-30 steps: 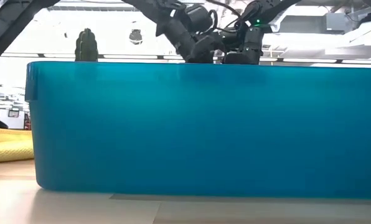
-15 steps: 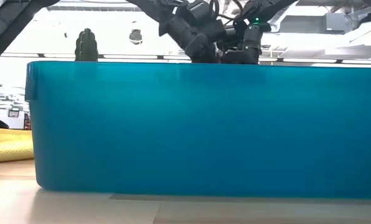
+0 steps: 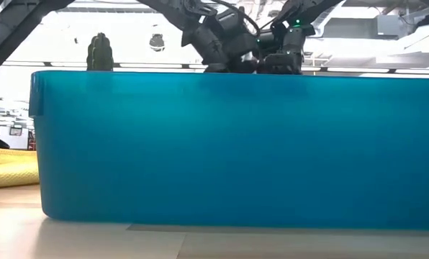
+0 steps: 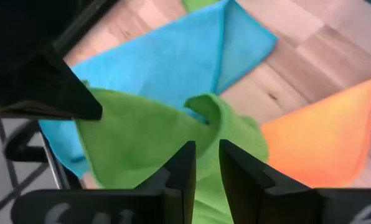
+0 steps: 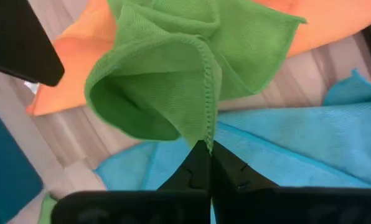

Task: Fold microfiber towels
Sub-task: Fold the top green microfiber towel

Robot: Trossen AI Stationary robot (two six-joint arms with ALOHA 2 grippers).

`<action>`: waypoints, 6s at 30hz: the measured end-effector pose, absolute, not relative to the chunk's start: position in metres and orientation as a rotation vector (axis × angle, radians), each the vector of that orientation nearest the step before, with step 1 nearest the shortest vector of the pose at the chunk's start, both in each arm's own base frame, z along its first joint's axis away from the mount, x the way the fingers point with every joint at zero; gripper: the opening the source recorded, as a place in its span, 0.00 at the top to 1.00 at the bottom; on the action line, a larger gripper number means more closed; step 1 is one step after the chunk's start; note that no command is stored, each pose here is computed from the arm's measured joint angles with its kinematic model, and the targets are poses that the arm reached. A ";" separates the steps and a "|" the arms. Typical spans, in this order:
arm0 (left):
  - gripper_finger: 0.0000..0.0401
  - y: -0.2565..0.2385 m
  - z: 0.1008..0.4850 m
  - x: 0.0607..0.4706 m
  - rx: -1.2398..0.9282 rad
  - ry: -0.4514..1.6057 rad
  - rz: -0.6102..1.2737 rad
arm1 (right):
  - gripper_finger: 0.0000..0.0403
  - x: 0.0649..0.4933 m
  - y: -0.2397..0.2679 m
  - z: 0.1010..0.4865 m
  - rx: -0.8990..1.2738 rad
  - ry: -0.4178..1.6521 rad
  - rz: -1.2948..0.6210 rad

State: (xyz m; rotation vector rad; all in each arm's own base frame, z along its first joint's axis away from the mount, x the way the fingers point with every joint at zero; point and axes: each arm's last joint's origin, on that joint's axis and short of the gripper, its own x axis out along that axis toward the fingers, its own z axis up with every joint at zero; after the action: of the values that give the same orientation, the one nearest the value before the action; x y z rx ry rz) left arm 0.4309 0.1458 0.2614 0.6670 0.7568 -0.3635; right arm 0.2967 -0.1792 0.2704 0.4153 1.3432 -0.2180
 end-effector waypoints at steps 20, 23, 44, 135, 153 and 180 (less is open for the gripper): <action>0.84 0.177 0.255 0.421 1.049 0.842 -0.385 | 0.94 0.294 -0.180 0.270 0.470 1.323 -0.110; 0.84 0.177 0.262 0.415 1.009 0.802 -0.423 | 0.95 0.297 -0.180 0.272 0.488 1.283 -0.086; 0.84 0.170 0.264 0.425 0.924 0.680 -0.406 | 0.94 0.289 -0.169 0.294 0.522 1.168 0.001; 1.00 0.039 0.468 0.112 -0.352 0.403 0.717 | 0.98 0.318 -0.200 0.345 0.527 1.005 -0.549; 0.73 0.123 0.337 0.247 0.017 0.557 0.479 | 0.97 0.363 -0.069 0.346 0.374 1.078 -0.200; 0.59 0.125 0.234 0.262 -0.020 0.702 0.220 | 0.95 0.361 -0.082 0.345 0.354 1.078 -0.210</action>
State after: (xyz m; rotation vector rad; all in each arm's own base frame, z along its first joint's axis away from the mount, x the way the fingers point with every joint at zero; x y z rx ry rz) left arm 0.2616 0.1252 0.2339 -0.0202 0.7017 0.2197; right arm 0.3613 -0.0817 0.3449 0.3535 1.0775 -0.2099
